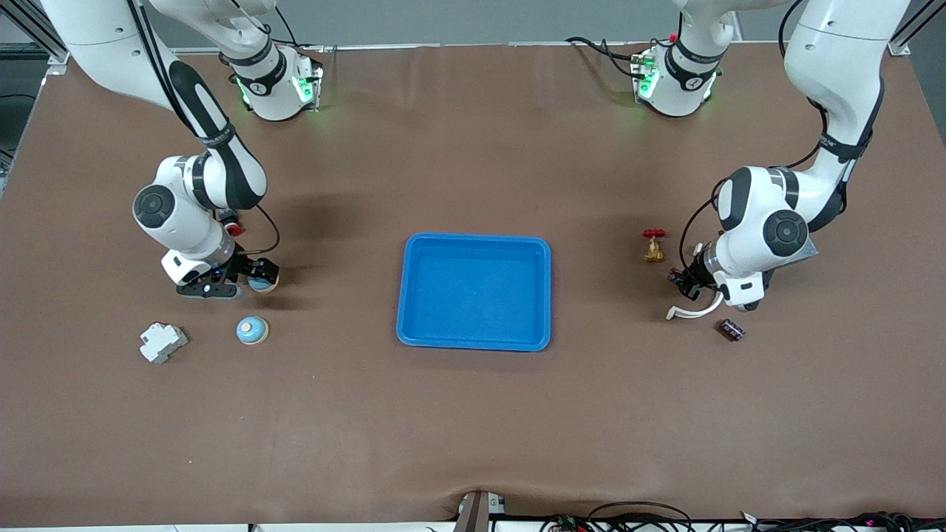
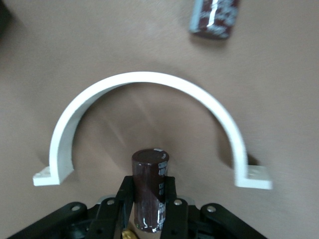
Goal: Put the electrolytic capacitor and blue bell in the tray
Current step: 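Close the left gripper on the capacitor while the right gripper grips the bell, then drop the capacitor in the tray while the right gripper carries the bell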
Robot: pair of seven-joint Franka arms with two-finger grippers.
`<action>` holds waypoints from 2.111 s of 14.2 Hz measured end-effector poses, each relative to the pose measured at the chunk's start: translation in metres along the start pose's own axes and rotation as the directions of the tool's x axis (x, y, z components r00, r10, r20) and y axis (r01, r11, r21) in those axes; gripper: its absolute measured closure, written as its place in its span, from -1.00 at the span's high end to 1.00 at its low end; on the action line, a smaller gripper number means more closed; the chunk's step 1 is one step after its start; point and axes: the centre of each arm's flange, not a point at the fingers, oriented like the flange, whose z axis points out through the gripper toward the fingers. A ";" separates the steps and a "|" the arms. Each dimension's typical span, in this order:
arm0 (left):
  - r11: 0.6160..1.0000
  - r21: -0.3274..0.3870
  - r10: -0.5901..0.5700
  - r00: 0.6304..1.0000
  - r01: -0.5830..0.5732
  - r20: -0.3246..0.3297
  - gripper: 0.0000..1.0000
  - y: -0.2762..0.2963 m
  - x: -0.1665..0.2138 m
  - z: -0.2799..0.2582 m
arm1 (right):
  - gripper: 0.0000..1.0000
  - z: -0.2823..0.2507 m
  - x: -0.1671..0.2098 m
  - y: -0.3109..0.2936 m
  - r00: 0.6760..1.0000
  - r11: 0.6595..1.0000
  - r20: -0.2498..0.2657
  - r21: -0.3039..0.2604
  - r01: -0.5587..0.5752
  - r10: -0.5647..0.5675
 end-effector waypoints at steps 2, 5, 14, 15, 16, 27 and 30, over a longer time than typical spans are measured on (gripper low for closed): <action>0.999 -0.039 -0.010 1.000 0.010 -0.008 -0.41 0.019 -0.015 -0.024 | 1.00 0.002 -0.002 -0.010 1.000 1.000 -0.002 0.001 -0.010 0.010; 0.998 -0.061 0.003 1.000 -0.003 -0.003 -0.41 0.047 -0.045 -0.062 | 1.00 0.004 -0.004 -0.017 1.000 1.000 -0.001 0.001 -0.013 0.013; 0.987 -0.101 -0.121 0.990 0.127 0.069 -0.41 0.095 -0.211 -0.097 | 0.74 0.006 -0.005 -0.015 1.000 1.000 -0.002 -0.001 -0.004 0.004; 0.987 -0.090 -0.129 0.989 0.135 0.073 -0.41 0.096 -0.226 -0.092 | 0.53 0.006 -0.005 -0.014 1.000 1.000 -0.002 -0.001 0.002 -0.002; 0.987 -0.077 -0.138 0.987 0.144 0.077 -0.41 0.096 -0.239 -0.086 | 0.28 0.005 -0.005 -0.013 1.000 1.000 -0.003 -0.002 0.006 -0.006; 0.940 -0.072 -0.326 0.941 0.333 0.090 -0.41 0.137 -0.306 -0.026 | 0.28 -0.045 0.022 -0.068 0.995 1.000 0.096 -0.007 0.002 -0.001; 0.938 -0.069 -0.336 0.939 0.341 0.075 -0.41 0.152 -0.309 -0.001 | 0.28 -0.088 0.029 -0.131 0.991 0.998 0.119 -0.023 -0.061 0.064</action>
